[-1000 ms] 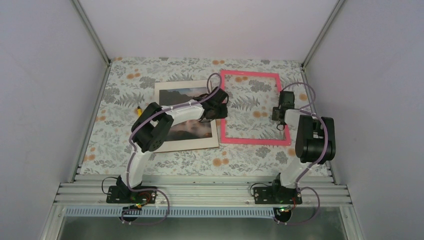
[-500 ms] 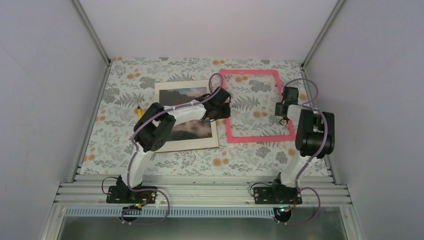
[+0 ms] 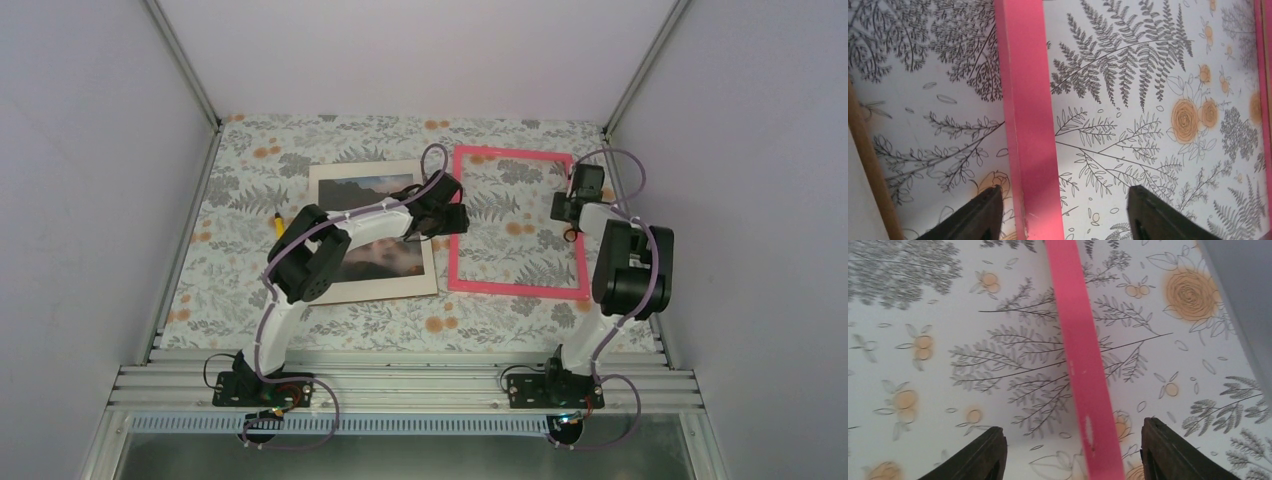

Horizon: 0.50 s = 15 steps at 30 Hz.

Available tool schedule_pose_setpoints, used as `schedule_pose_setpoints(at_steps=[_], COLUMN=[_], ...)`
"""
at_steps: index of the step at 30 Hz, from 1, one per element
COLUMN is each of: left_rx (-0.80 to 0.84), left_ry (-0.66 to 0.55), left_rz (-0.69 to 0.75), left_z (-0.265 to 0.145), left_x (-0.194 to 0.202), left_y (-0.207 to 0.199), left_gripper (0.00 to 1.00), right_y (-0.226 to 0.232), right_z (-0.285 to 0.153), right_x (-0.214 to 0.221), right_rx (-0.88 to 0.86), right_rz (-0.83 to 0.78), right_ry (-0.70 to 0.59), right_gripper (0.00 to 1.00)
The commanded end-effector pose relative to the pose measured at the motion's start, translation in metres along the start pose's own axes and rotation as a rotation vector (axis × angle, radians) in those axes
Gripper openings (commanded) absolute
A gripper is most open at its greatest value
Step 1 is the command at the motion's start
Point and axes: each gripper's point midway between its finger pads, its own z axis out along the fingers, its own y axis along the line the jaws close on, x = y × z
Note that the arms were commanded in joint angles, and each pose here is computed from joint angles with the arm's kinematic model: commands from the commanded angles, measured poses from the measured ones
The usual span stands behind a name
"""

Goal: Take the photo out of the frame

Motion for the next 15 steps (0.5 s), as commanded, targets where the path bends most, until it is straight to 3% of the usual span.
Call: schedule_pose_setpoints(at_steps=[1,7,15], left_rx=[0.04,0.039,-0.016], left_ry=[-0.074,-0.155,-0.237], left_rz=[0.008,0.009,-0.059], left_z=[-0.028,-0.069,-0.13], left_x=[-0.022,-0.037,-0.032], left_y=[-0.017,-0.007,0.057], left_gripper=[0.65,0.74,0.83], right_y=[0.023,0.077,0.172], right_z=[-0.032,-0.077,-0.137], right_x=[-0.019,-0.014,0.008], right_rx=[-0.145,-0.301,-0.505], right_rz=[0.071,0.046,-0.118], right_ry=[-0.047,-0.095,-0.129], right_gripper=[0.61,0.73,0.8])
